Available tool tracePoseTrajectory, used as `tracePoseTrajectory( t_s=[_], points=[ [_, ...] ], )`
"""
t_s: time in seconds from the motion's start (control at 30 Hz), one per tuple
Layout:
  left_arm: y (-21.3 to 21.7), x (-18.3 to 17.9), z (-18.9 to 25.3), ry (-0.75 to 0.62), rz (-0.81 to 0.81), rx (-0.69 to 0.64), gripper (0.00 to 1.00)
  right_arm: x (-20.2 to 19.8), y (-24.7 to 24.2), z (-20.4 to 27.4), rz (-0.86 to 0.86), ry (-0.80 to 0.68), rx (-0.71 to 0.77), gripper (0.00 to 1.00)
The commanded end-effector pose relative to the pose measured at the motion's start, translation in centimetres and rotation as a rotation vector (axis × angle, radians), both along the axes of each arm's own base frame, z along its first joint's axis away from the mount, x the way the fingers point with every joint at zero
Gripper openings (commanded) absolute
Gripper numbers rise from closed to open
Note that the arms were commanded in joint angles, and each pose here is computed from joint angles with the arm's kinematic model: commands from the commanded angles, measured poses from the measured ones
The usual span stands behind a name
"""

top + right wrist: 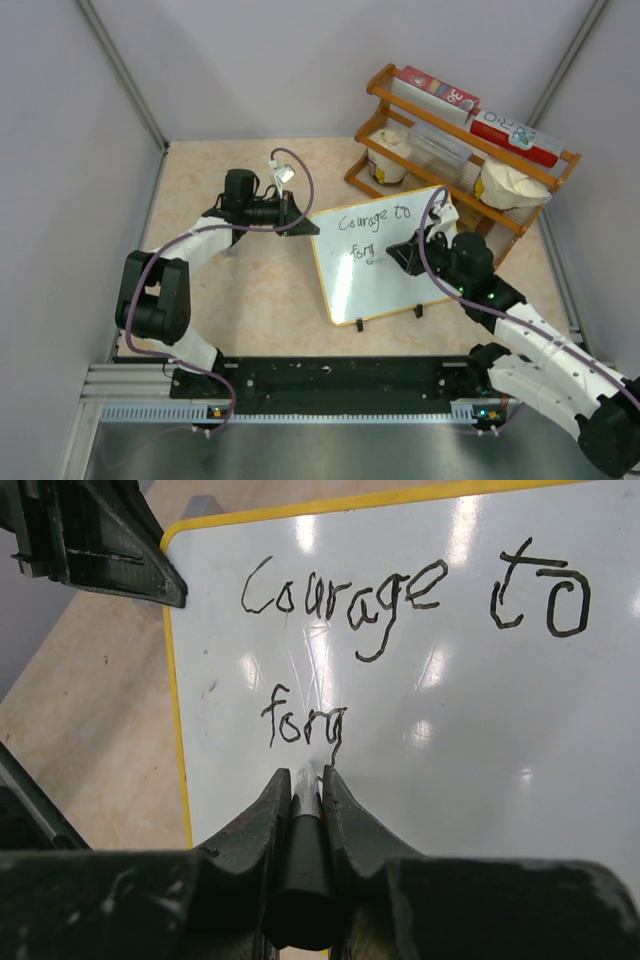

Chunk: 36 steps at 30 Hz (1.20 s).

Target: Write a sentence on the whiteboard

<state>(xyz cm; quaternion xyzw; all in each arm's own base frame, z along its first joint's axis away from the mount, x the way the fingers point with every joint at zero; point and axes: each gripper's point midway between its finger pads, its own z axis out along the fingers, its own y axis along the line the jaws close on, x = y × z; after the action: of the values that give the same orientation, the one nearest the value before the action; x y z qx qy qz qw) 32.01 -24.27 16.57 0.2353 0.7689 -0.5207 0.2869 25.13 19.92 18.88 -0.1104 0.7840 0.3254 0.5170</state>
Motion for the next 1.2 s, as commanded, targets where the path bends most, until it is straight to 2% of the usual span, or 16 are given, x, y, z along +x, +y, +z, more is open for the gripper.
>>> tracePoseTrajectory(
  t_s=[0.0, 0.6, 1.17],
  points=[
    [-0.5, -1.2, -4.4, -0.076, -0.049, 0.127, 0.00, 0.1, 0.3, 4.4, 0.008, -0.121, 0.090, 0.00],
    [-0.5, -1.2, -4.4, -0.077, -0.050, 0.126, 0.00, 3.0, -1.9, 6.4, -0.136, -0.175, 0.058, 0.00],
    [-0.5, -1.2, -4.6, -0.073, -0.050, 0.129, 0.00, 3.5, -2.6, 3.8, -0.174, -0.118, 0.015, 0.00]
  ],
)
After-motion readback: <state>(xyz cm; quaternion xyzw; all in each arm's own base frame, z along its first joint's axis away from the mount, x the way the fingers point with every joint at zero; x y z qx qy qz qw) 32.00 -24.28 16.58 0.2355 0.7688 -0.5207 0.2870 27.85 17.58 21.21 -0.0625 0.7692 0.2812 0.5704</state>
